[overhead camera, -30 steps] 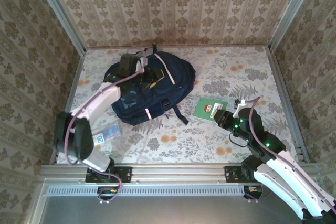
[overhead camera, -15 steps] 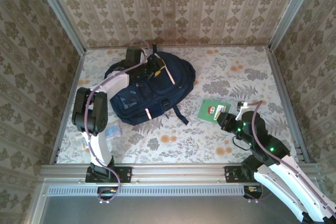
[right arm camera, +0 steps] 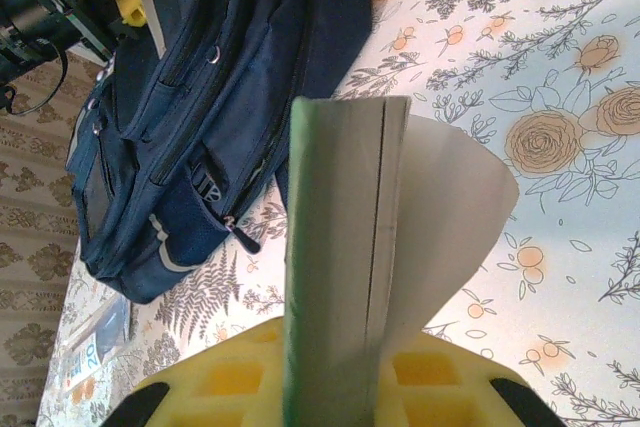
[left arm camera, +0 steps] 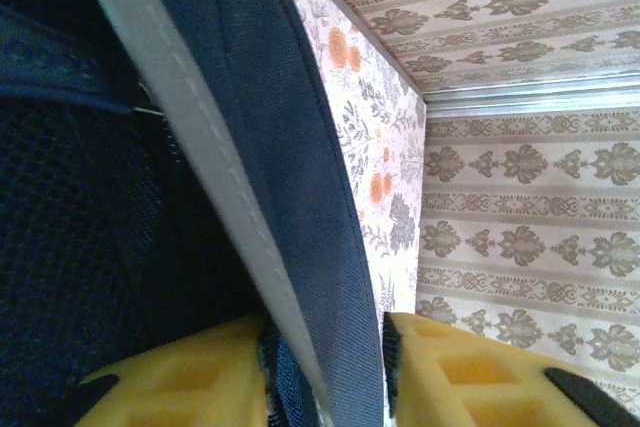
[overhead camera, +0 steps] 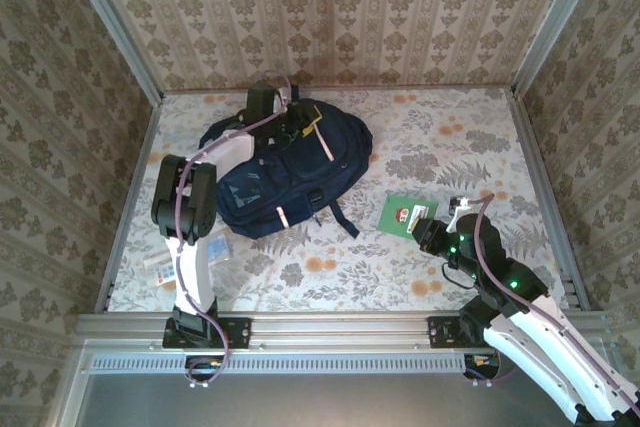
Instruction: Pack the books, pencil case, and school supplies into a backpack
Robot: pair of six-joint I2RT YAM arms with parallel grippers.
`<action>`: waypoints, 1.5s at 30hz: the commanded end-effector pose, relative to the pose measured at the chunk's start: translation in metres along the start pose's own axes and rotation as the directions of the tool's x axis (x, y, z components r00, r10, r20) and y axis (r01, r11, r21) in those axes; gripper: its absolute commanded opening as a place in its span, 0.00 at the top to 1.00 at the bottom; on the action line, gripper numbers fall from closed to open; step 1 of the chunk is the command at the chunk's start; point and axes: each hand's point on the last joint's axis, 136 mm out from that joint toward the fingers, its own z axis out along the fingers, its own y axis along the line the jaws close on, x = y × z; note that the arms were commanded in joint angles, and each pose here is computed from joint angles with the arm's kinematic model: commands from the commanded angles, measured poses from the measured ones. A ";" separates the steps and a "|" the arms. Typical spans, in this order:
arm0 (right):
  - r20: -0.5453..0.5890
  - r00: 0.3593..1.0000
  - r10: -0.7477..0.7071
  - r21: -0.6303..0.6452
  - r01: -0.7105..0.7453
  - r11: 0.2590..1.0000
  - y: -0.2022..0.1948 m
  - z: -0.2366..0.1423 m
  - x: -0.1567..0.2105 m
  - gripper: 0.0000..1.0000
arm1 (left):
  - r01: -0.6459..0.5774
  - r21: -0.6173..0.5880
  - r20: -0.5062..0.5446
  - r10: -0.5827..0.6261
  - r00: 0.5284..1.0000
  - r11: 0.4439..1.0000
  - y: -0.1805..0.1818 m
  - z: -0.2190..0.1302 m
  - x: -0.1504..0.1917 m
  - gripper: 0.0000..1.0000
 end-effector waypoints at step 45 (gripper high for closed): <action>-0.002 1.000 -0.021 -0.377 0.019 0.926 0.113 0.012 -0.061 1.00 | -0.310 0.577 -0.296 0.547 0.783 0.755 -0.246 -0.159 0.106 1.00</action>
